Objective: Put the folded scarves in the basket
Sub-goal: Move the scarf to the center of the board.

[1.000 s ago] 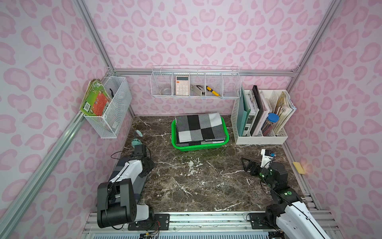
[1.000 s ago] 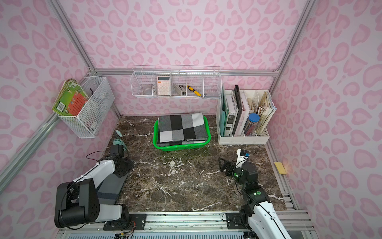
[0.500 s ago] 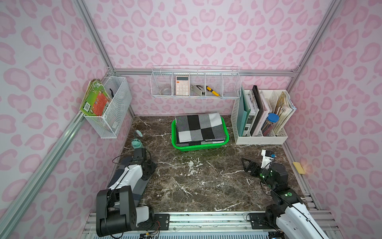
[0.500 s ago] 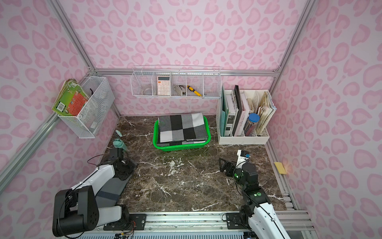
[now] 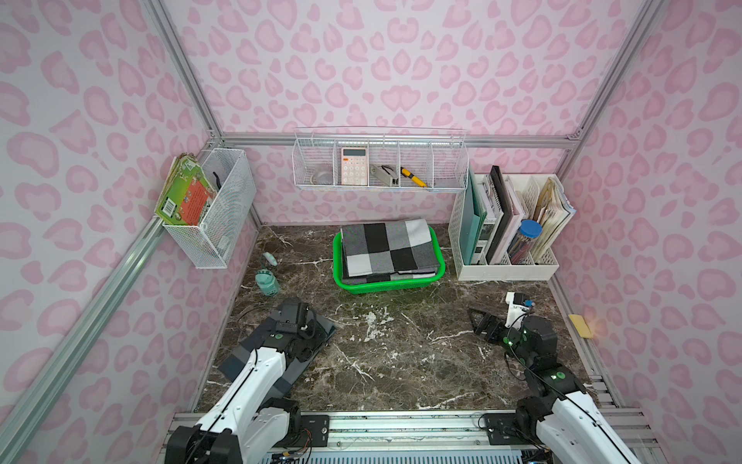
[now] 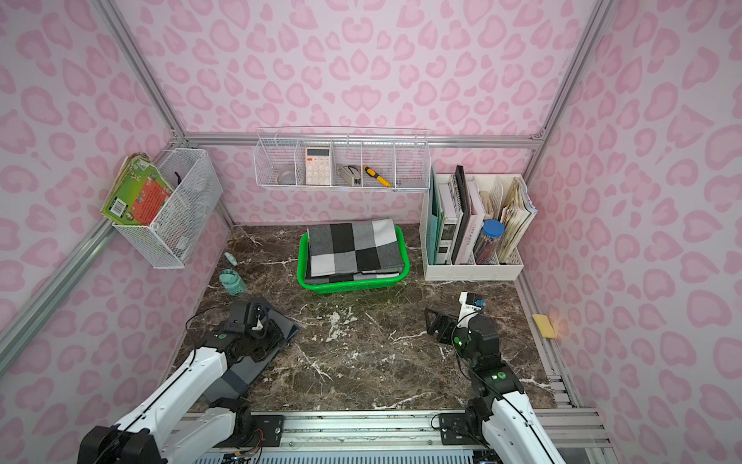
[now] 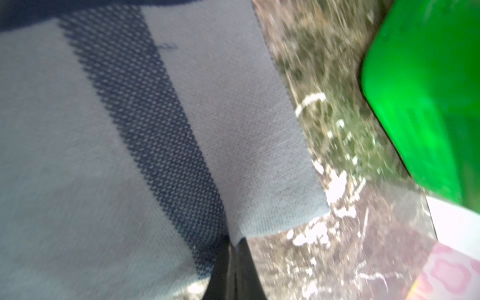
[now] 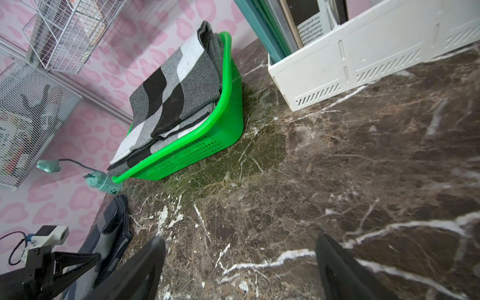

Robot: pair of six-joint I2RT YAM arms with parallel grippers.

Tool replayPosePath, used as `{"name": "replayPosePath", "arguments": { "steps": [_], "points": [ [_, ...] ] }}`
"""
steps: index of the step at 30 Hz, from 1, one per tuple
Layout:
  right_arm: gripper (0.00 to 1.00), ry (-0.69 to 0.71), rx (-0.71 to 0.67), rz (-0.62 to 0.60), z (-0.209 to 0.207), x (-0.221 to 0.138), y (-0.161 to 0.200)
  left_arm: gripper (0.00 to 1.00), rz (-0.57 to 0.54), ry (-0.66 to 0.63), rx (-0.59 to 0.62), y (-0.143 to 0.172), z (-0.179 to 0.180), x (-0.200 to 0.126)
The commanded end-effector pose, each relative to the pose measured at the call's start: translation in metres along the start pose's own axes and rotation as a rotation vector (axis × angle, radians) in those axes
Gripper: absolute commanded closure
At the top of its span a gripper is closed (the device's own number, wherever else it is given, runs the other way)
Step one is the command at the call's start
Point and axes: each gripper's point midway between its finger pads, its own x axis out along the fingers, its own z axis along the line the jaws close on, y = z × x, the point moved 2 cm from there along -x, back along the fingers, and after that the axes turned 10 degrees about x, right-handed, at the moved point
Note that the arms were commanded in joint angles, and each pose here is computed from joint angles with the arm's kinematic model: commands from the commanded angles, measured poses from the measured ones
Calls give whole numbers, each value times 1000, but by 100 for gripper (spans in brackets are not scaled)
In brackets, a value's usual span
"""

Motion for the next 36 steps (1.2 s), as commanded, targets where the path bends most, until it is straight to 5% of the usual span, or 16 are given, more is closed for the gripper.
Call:
{"name": "replayPosePath", "arguments": {
  "steps": [1, 11, 16, 19, 26, 31, 36],
  "points": [
    [7, -46, 3, 15, 10, 3, 0, 97, -6, -5, -40, 10, 0, -5],
    [8, -38, -7, 112, 36, 23, 13, 88, 48, 53, 65, 35, -31, -10],
    [8, -42, -57, 181, 67, 42, 34, 52, -27, -116, 74, 24, -11, -29],
    [8, -67, -84, 242, 90, 57, 52, 42, -92, -145, 86, 13, -9, -44],
    [8, -98, -164, 353, 141, 96, 108, 37, -219, -203, 33, -4, 1, -54],
    [23, 21, -152, 566, 153, 141, 162, 37, -241, -229, 58, -14, -4, -57],
    [26, 30, -217, 682, 177, 167, 216, 38, -235, -262, 76, -14, 0, -56]
  ]
}}
